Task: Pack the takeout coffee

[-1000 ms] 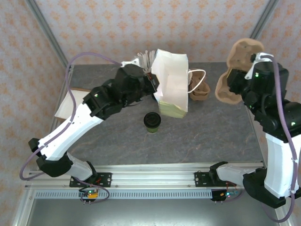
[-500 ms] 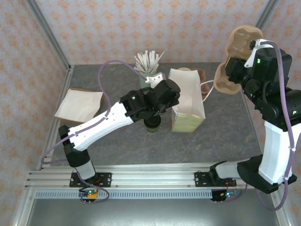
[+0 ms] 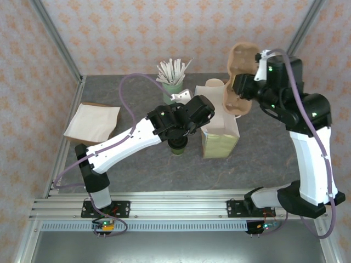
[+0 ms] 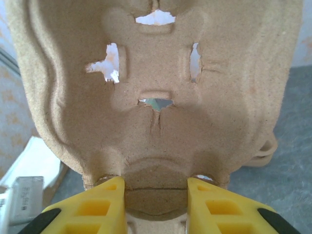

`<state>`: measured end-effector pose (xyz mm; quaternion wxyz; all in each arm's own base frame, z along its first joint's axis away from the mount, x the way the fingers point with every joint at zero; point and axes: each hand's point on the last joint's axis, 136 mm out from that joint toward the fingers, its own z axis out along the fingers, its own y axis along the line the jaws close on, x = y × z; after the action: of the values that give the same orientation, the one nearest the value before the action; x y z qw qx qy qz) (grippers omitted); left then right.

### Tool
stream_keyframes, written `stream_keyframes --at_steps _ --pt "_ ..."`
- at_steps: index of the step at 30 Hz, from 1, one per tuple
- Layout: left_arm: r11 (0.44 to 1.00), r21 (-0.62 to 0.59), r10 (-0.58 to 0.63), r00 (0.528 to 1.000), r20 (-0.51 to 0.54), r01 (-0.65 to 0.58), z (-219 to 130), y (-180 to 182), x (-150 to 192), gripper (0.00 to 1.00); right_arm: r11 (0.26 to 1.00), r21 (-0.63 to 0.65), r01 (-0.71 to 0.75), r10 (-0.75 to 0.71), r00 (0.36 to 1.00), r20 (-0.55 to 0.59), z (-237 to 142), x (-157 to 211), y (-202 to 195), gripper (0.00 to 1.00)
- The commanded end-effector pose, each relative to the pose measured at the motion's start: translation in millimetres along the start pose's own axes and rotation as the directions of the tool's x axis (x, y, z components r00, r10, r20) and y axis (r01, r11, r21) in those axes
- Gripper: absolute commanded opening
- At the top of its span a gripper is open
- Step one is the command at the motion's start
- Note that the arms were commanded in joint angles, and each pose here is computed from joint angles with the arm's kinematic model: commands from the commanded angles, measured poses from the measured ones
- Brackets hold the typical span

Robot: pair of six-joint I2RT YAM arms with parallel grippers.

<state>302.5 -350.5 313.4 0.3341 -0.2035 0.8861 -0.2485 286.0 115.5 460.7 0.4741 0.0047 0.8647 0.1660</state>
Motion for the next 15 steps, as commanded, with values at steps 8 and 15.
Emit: stream_keyframes --at_steps 8,15 --pt "0.995 -0.096 -0.012 1.000 0.003 0.012 23 24 16 0.02 0.999 -0.033 -0.032 0.031 0.999 -0.024 15 18 4 0.30" --pt "0.995 -0.102 -0.024 1.000 -0.005 0.023 31 33 24 0.12 0.999 -0.029 -0.029 0.029 1.000 -0.011 12 14 4 0.30"
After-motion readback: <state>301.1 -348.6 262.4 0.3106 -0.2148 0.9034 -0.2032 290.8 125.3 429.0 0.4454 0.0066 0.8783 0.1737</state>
